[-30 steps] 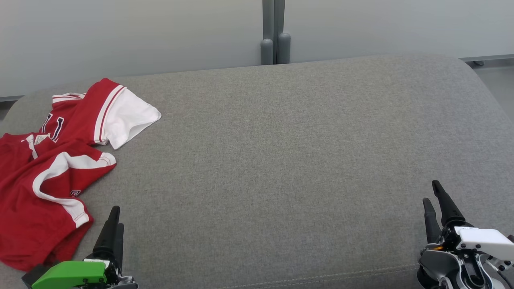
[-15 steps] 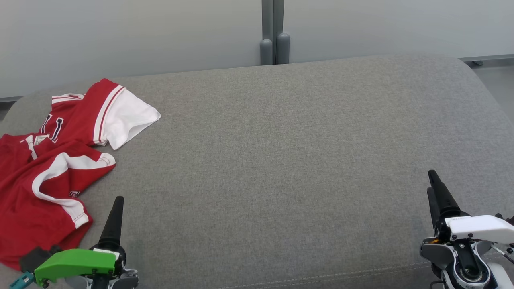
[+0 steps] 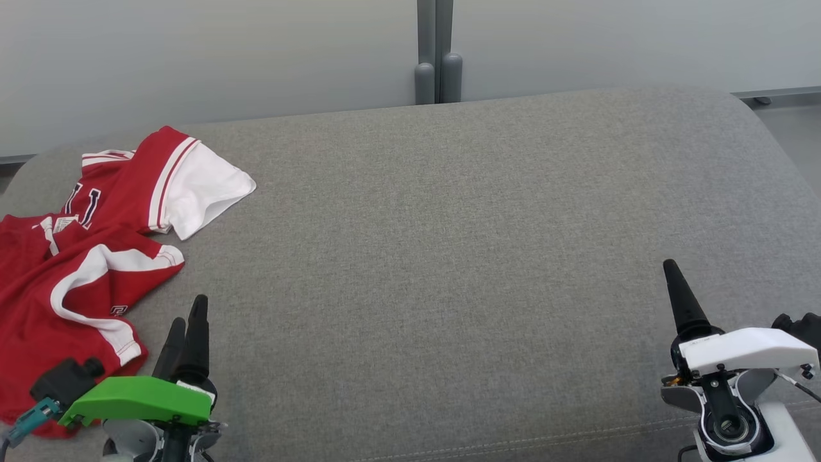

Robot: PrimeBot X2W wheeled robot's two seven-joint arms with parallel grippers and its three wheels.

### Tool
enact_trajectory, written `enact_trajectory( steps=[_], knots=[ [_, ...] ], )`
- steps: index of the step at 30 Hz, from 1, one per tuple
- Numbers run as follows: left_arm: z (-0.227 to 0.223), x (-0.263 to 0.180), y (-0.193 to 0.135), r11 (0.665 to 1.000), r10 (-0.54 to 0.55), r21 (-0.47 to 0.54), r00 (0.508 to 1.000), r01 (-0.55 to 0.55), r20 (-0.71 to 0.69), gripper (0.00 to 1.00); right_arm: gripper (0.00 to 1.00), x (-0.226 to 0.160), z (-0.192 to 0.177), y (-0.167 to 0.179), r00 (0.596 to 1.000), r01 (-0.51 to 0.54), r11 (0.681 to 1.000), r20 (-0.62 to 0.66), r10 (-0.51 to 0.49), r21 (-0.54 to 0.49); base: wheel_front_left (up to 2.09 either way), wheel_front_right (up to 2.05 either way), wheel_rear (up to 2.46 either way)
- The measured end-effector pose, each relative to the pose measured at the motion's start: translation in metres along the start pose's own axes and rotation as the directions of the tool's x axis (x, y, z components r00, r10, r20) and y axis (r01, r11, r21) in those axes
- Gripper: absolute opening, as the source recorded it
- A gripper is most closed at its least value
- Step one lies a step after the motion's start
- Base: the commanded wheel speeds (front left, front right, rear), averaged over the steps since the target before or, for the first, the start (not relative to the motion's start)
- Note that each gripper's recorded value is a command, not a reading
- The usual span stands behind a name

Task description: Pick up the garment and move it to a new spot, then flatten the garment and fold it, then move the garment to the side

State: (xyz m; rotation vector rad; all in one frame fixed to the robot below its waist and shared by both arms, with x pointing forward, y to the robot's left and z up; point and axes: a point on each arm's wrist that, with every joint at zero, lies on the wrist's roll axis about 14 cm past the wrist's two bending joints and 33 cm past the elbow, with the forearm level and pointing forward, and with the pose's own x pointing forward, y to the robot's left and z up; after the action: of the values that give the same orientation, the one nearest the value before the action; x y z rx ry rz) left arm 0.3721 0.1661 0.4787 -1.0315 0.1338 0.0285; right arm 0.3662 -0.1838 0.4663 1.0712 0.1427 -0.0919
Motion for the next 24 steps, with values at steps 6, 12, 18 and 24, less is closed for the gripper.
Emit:
enact_trajectory(
  steps=[6, 12, 18, 24],
  knots=[
    [-0.001, 0.000, -0.008, 0.989, -0.020, 0.144, 1.000, 0.019, -0.001, 1.00, 1.00, 0.000, -0.003, 0.008, 1.000, -0.023, 0.991, -0.004, 0.022, -0.129, 0.00, 0.00, 0.00],
    [-0.002, -0.001, -0.013, 0.964, -0.034, 0.266, 0.999, 0.031, 0.007, 1.00, 1.00, 0.000, -0.006, 0.013, 0.999, -0.034, 0.972, -0.003, 0.034, -0.233, 0.00, 0.00, 0.00],
    [-0.003, -0.001, -0.015, 0.931, -0.035, 0.365, 0.999, 0.027, 0.017, 1.00, 1.00, -0.001, -0.008, 0.018, 0.999, -0.045, 0.945, 0.000, 0.048, -0.325, 0.00, 0.00, 0.00],
    [-0.004, -0.003, -0.015, 0.895, -0.037, 0.446, 0.999, 0.021, 0.028, 1.00, 1.00, -0.002, -0.010, 0.022, 0.998, -0.057, 0.909, 0.000, 0.062, -0.414, 0.00, 0.00, 0.00]
  ],
)
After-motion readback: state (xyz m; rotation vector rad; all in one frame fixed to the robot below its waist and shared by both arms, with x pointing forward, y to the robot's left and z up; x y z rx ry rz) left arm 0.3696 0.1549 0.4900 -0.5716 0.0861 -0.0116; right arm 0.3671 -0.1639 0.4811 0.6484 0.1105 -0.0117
